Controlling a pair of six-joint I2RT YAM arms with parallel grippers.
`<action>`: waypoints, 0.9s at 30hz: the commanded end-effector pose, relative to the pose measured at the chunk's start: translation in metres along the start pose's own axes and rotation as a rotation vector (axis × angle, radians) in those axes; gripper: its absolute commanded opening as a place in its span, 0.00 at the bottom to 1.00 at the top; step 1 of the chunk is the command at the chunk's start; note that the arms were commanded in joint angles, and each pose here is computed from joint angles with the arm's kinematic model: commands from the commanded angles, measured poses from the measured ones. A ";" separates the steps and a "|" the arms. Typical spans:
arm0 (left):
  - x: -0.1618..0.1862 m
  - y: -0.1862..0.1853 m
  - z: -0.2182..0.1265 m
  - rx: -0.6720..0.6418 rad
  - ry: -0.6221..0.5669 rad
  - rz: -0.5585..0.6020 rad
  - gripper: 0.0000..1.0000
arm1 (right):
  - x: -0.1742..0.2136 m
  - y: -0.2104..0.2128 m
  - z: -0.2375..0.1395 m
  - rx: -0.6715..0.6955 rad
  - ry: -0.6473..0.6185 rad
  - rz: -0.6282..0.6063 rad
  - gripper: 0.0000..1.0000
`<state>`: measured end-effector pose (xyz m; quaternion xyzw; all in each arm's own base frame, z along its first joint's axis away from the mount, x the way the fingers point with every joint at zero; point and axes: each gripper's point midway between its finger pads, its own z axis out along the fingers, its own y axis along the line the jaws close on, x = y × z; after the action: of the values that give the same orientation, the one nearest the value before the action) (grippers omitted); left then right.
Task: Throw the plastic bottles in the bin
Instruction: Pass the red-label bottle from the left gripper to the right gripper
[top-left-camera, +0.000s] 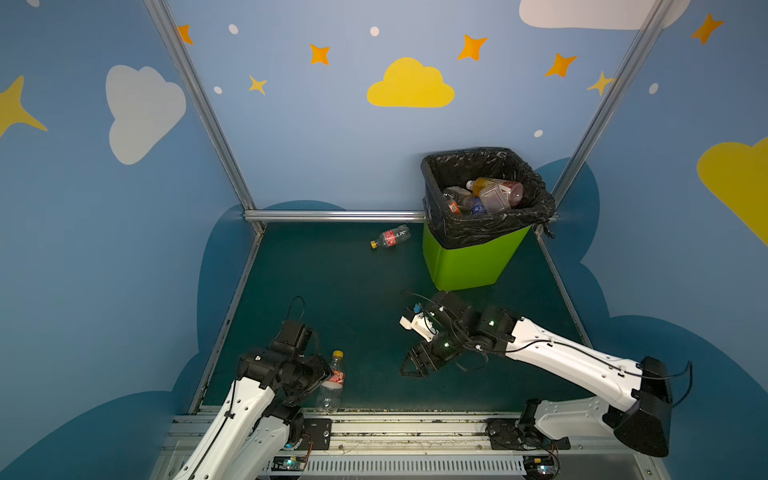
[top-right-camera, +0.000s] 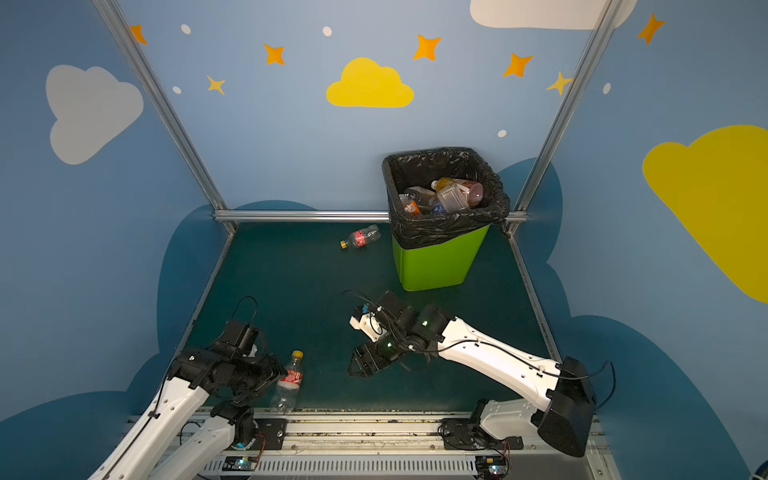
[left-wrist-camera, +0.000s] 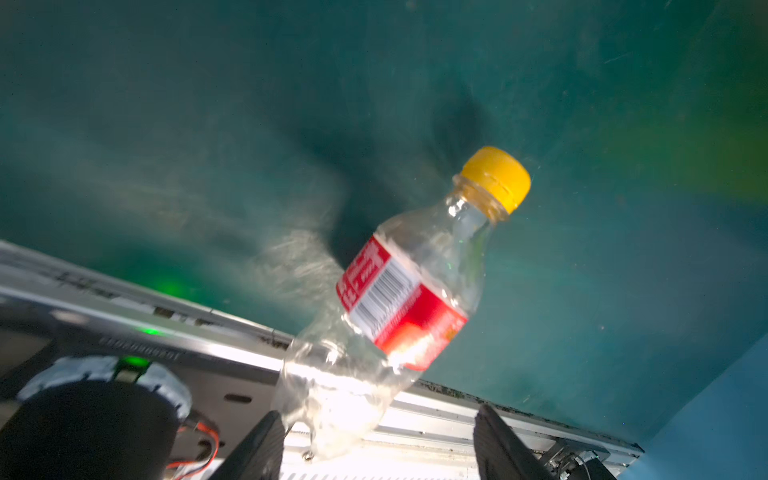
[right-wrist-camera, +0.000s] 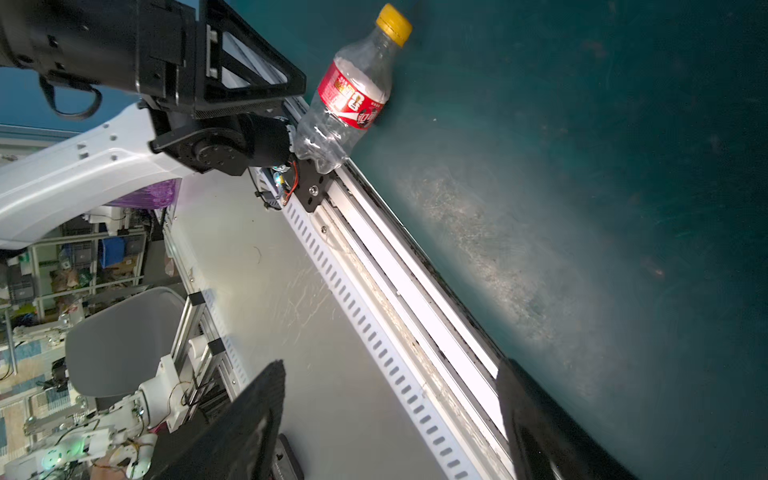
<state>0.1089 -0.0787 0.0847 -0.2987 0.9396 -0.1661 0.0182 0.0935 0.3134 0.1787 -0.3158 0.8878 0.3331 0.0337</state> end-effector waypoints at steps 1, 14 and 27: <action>-0.004 -0.011 0.011 0.019 0.006 0.020 0.68 | -0.004 -0.008 0.003 0.080 -0.034 0.068 0.81; -0.018 -0.030 0.021 0.064 -0.065 0.093 0.66 | 0.003 0.014 0.046 0.074 0.057 0.149 0.85; -0.007 -0.046 0.043 0.189 -0.032 0.051 0.66 | -0.008 0.049 0.096 0.004 0.167 0.196 0.89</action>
<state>0.1447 -0.1153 0.0606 -0.2514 0.9409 -0.2175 0.0643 0.0609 0.3968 0.1326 -0.2600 0.9146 0.3039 -0.0600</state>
